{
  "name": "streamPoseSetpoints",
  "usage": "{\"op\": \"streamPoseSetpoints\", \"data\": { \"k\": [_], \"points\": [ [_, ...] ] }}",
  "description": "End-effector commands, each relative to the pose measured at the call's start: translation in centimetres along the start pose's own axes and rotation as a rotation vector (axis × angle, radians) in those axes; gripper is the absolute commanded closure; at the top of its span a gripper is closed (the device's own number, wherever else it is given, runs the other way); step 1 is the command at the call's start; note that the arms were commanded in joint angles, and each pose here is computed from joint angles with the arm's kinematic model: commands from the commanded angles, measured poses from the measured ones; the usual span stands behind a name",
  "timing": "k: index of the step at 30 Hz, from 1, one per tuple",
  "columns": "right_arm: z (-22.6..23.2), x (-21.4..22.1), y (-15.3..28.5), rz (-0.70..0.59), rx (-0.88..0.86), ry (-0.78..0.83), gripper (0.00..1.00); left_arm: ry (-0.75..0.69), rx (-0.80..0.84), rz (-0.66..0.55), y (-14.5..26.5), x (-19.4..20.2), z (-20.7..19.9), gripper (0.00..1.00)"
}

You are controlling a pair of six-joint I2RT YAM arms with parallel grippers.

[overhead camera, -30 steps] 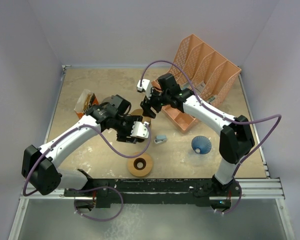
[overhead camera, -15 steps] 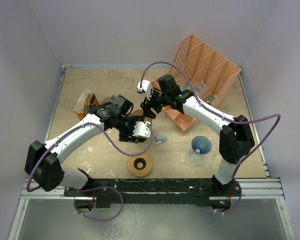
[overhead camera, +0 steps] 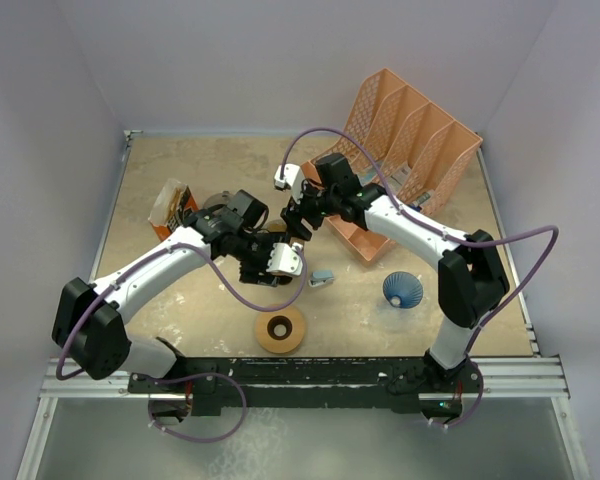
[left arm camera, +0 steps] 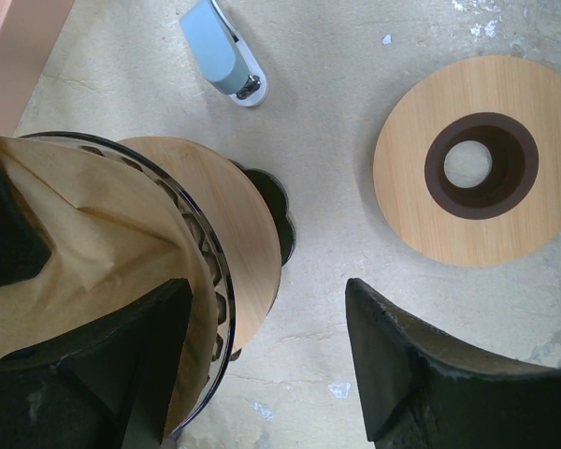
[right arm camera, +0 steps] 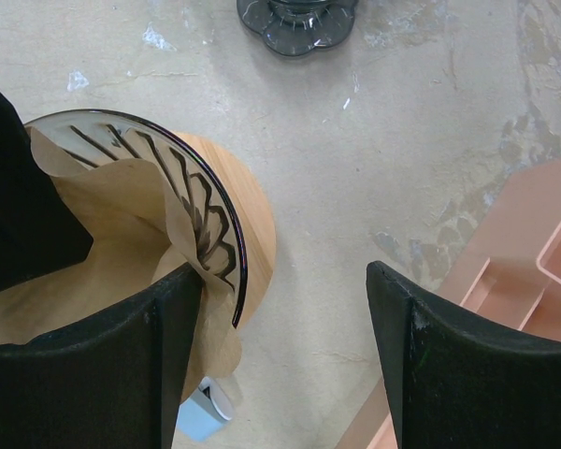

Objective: Place the coffee filter in the dripper
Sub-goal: Place the coffee filter in the coffee dripper.

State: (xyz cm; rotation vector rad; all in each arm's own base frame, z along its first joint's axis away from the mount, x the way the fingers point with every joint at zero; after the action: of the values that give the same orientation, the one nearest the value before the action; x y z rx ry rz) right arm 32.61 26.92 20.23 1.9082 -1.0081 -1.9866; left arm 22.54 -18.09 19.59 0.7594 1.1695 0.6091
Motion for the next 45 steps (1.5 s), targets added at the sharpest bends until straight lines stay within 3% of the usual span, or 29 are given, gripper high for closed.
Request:
{"op": "streamPoseSetpoints", "data": {
  "k": [1, 18, 31, 45],
  "points": [
    [-0.1, -0.6, 0.8, -0.02, 0.014, 0.034, 0.26, -0.003, 0.017, -0.011, 0.2, 0.0, -0.2, 0.33],
    [0.7, -4.2, 3.2, -0.121, -0.068, 0.084, 0.15, -0.043, -0.054, -0.047, 3.4, -2.3, 0.5, 0.31],
    [0.6, -5.1, 4.2, -0.145, -0.05, 0.094, 0.14, -0.013, -0.134, -0.096, 4.9, -3.6, 1.0, 0.28],
    [0.5, -7.2, 8.9, -0.259, -0.004, 0.138, 0.14, 0.064, -0.261, -0.216, 9.0, -4.9, 1.2, 0.26]
  ]
}}
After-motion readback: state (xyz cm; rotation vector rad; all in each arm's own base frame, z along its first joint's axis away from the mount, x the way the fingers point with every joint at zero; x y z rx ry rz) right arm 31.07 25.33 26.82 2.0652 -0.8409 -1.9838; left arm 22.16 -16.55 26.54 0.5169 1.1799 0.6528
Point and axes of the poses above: each gripper's point midway between its finger pads, its own y axis back along the fingers, its own z axis along the line the jaws close on, x = y × z, the point moved 8 cm from there along y, back along the fingers, and after that the axes turned 1 degree about y, right-handed, at the moved point
